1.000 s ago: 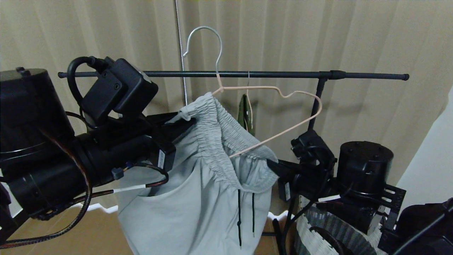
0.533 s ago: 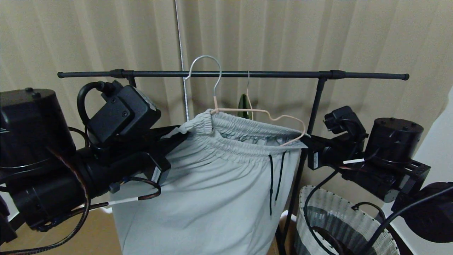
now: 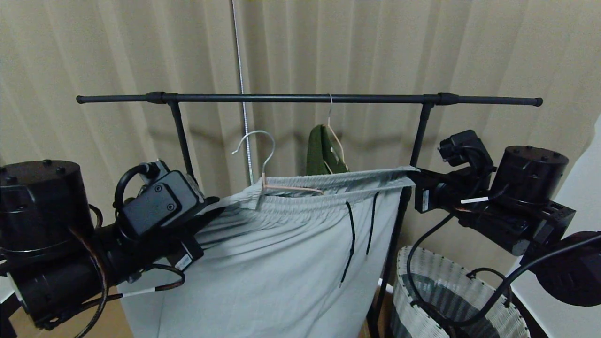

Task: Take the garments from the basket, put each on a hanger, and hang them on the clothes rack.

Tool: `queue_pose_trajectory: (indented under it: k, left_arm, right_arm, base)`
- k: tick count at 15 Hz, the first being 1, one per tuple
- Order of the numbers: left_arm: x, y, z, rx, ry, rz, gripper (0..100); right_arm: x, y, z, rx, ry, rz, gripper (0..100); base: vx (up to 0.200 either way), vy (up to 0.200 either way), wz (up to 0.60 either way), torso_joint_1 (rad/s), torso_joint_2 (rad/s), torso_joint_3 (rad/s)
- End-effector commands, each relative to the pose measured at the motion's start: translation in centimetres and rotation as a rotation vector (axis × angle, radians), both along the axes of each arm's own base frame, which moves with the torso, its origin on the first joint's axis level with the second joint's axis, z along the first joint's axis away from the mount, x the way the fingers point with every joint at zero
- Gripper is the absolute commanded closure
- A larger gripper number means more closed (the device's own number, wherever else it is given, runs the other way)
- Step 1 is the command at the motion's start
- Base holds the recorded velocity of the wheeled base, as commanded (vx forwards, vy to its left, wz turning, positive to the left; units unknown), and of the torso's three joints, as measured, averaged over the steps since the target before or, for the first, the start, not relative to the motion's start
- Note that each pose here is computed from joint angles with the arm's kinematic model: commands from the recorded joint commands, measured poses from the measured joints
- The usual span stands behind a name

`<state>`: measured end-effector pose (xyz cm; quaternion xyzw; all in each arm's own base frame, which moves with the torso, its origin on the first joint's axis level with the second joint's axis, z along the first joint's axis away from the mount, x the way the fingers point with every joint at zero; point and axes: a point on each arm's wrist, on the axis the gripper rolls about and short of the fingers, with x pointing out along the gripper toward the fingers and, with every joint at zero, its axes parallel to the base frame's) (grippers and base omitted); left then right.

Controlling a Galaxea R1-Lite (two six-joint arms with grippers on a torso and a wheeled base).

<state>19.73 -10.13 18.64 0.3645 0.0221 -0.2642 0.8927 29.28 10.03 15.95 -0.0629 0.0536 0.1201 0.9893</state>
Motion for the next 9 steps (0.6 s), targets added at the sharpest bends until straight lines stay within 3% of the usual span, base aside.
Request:
queue_pose_trajectory:
  k: [1,2,5,9]
  left_arm:
    - [0.6,-0.1,-0.4,0.013,0.016,0.042,100]
    - [1.1,-0.2,-0.2,0.006,0.01,0.108,100]
    - [1.4,-1.1,0.1,-0.109,0.046,0.206,100]
    - [1.4,-1.1,0.1,-0.13,0.052,0.245,100]
  right_arm:
    - [-0.9,1.2,0.0,0.001,-0.001,0.048,100]
    - [-1.8,2.0,0.1,0.0,0.001,0.083,100]
    - [-5.4,4.2,-1.4,-0.032,0.061,0.244,100]
    - [-8.0,5.2,-0.8,-0.071,0.025,0.391,100]
  base:
    - [0.0,0.0,0.0,0.0,0.0,0.0]
    - [0.0,0.0,0.0,0.0,0.0,0.0]
    - [0.0,0.0,0.0,0.0,0.0,0.0]
    - [0.0,0.0,0.0,0.0,0.0,0.0]
